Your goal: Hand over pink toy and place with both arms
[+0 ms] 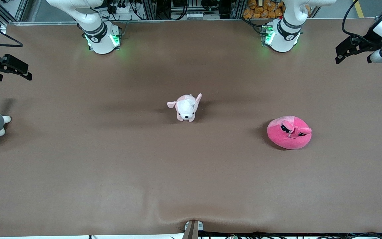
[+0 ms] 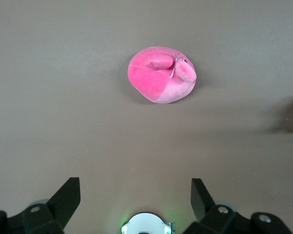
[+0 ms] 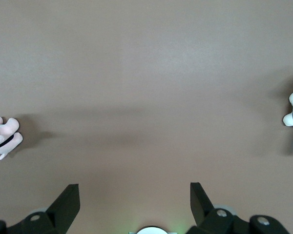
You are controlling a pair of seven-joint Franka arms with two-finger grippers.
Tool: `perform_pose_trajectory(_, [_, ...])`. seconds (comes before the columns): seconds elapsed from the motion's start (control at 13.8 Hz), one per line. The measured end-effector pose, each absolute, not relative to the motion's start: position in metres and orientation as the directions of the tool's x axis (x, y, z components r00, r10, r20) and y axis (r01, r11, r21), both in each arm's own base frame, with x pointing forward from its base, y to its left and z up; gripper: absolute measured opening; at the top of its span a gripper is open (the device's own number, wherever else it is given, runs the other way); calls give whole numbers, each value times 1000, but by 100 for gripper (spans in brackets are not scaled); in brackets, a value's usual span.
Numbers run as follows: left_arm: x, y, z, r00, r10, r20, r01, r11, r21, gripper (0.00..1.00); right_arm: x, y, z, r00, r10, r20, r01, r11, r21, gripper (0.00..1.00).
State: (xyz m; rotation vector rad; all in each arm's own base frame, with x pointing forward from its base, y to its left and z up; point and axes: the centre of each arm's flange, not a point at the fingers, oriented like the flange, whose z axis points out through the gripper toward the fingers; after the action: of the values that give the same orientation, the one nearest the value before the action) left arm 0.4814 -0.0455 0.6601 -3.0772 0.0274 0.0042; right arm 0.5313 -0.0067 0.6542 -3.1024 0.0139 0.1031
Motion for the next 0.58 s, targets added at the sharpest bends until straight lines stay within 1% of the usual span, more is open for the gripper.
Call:
perform_pose_trajectory(0.36, [486, -38, 665, 1000, -1, 1, -1, -998, -64, 100, 531, -7, 654, 997, -27, -67, -30, -999, -36, 100])
perform_pose_trajectory(0.58, [501, -40, 671, 1000, 4, -28, 2, -997, -71, 100, 531, -7, 654, 997, -27, -67, -30, -999, -36, 100])
